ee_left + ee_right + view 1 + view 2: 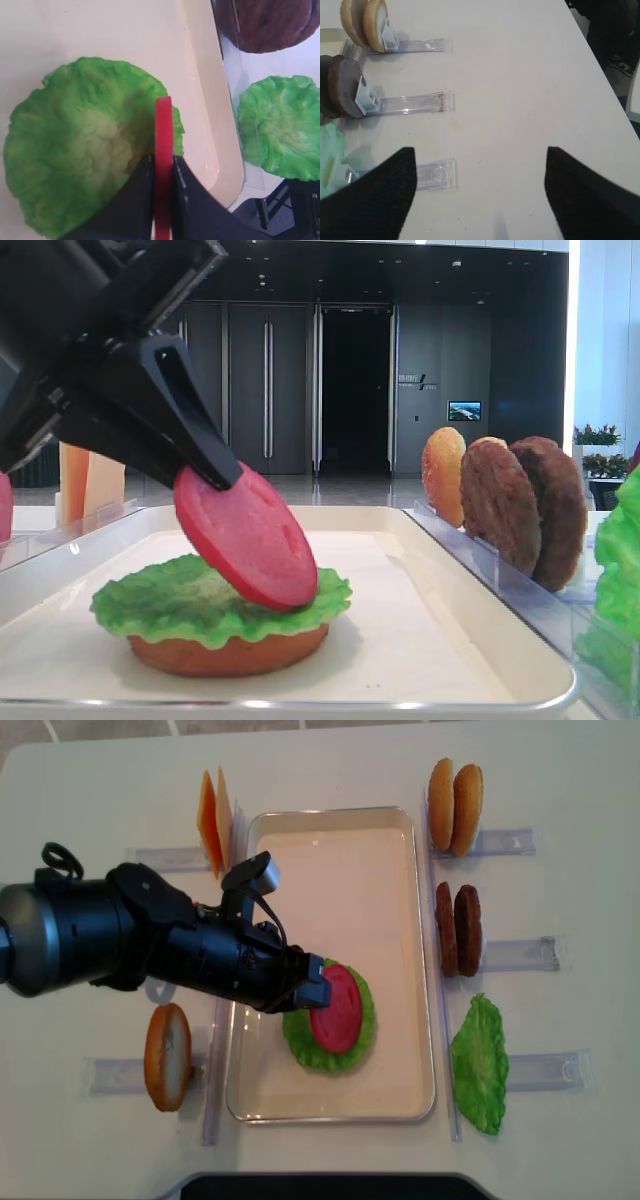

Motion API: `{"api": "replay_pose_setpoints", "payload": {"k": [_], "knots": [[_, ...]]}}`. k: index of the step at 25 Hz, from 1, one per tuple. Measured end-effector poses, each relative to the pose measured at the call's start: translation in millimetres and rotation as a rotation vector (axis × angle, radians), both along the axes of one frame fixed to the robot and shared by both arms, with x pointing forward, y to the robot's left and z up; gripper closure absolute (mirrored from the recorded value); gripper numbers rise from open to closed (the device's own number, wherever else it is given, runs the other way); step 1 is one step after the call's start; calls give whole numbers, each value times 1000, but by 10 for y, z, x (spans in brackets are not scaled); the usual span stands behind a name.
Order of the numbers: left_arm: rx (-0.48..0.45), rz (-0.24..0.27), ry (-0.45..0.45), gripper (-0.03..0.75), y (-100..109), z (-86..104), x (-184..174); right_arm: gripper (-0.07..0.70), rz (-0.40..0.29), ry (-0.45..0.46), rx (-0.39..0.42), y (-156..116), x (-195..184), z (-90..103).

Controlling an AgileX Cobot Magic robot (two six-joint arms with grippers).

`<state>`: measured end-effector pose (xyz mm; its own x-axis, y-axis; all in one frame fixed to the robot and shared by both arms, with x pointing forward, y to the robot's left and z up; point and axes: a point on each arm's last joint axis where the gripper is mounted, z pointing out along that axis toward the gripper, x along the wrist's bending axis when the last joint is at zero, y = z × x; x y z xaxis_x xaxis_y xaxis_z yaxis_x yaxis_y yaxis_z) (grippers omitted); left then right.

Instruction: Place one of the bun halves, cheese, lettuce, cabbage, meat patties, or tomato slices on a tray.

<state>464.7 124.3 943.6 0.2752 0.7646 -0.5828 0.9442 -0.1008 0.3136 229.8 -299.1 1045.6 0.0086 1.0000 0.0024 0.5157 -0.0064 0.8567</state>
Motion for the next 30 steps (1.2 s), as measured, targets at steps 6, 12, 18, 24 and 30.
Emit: {"api": "replay_pose_setpoints", "payload": {"k": [6,12,18,24,30], "knots": [[0,-1,3,669,-3,-15,4,97,0,0,0,0,0,0],[8,-11,-3,632,0,-18,1,97,0,0,0,0,0,0],[39,-2,23,284,26,-39,-9,97,0,0,0,0,0,0],[106,47,3,48,213,90,28,97,0,0,1,0,0,0],[129,35,-129,29,266,475,138,97,0,0,1,0,0,0]]}}
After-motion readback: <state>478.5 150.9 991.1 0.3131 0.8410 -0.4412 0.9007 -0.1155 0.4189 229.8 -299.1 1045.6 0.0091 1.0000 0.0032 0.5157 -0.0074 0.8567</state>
